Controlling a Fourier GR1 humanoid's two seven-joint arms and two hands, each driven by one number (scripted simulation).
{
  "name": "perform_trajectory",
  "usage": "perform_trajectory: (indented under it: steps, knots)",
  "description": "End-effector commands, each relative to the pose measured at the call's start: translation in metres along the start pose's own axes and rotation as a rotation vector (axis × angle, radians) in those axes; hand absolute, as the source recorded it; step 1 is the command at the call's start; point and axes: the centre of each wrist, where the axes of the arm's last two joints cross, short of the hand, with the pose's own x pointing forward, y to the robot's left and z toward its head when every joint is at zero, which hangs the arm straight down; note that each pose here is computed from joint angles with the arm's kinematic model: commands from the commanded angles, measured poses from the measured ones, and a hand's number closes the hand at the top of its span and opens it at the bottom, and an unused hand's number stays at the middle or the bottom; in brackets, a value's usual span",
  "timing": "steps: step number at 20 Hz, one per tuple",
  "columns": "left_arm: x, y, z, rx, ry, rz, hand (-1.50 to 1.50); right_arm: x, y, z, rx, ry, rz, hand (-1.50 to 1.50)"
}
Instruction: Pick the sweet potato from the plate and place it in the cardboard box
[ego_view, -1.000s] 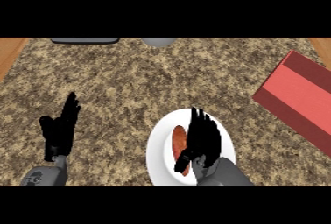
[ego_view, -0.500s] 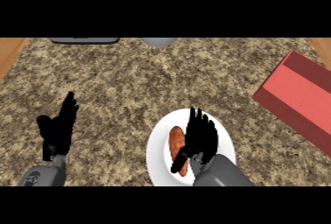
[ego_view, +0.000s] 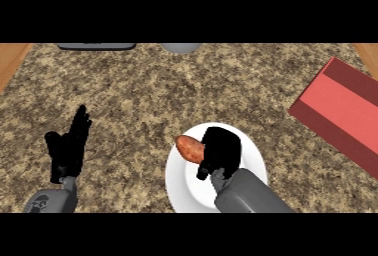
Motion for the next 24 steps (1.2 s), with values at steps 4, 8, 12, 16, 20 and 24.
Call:
perform_trajectory:
  steps: [4, 8, 12, 16, 20, 24]
  knots:
    - [0.004, -0.015, -0.005, 0.019, 0.009, 0.002, 0.00, -0.020, -0.012, 0.024, -0.042, 0.046, 0.028, 1.50]
    - [-0.006, 0.014, 0.012, 0.027, 0.012, 0.021, 0.00, -0.103, -0.015, 0.041, -0.031, -0.040, 0.078, 1.50]
    - [-0.008, 0.006, 0.011, 0.019, -0.002, -0.009, 0.00, -0.122, -0.039, 0.058, -0.101, -0.074, 0.079, 1.50]
    - [0.000, -0.007, 0.002, 0.038, 0.009, -0.004, 0.00, -0.110, -0.046, 0.103, -0.210, -0.118, 0.062, 1.50]
    - [-0.010, -0.003, 0.005, 0.019, 0.009, 0.009, 0.00, -0.119, -0.099, 0.125, -0.324, -0.153, 0.055, 1.50]
    - [-0.003, -0.006, 0.010, 0.015, -0.012, -0.001, 0.00, -0.112, -0.139, 0.136, -0.435, -0.159, -0.040, 1.50]
